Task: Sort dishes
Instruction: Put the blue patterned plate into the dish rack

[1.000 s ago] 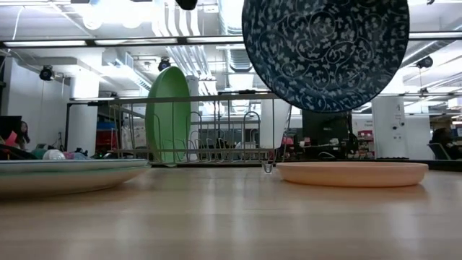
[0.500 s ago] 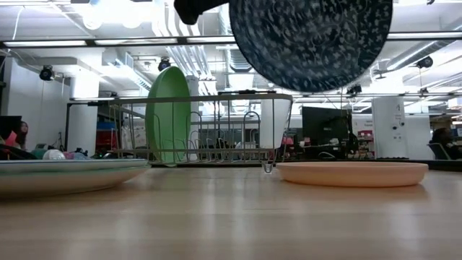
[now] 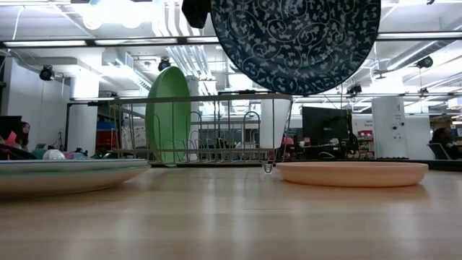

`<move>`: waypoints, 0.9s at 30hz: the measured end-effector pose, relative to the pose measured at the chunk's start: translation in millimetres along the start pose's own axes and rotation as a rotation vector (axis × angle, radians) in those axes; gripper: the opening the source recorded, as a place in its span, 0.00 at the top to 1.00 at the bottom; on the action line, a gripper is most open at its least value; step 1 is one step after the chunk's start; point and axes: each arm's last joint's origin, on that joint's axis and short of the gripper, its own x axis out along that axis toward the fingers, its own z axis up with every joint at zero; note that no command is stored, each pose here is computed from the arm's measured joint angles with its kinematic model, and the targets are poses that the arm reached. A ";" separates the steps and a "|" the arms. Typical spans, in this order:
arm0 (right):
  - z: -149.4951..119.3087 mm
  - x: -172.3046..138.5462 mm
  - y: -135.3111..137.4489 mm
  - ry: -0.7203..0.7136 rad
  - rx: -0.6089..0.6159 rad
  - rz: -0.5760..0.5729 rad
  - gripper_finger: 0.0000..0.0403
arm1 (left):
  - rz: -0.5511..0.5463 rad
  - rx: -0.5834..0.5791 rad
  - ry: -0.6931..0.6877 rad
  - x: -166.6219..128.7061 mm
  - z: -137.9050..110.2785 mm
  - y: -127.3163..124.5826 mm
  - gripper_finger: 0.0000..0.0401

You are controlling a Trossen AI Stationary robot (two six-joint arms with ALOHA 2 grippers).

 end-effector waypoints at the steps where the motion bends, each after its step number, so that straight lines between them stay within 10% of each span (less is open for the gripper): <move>1: -0.3 0.4 0.2 0.000 0.002 0.002 1.00 | -0.010 0.005 0.001 0.0 0.0 -0.3 0.71; 6: -1.8 1.8 -2.6 0.028 0.078 -0.069 0.96 | 0.094 0.052 0.006 0.4 -0.7 4.2 0.94; 27: -13.4 -29.5 -34.5 0.201 0.304 -0.487 0.58 | 0.467 0.187 0.013 -40.6 46.9 26.1 0.94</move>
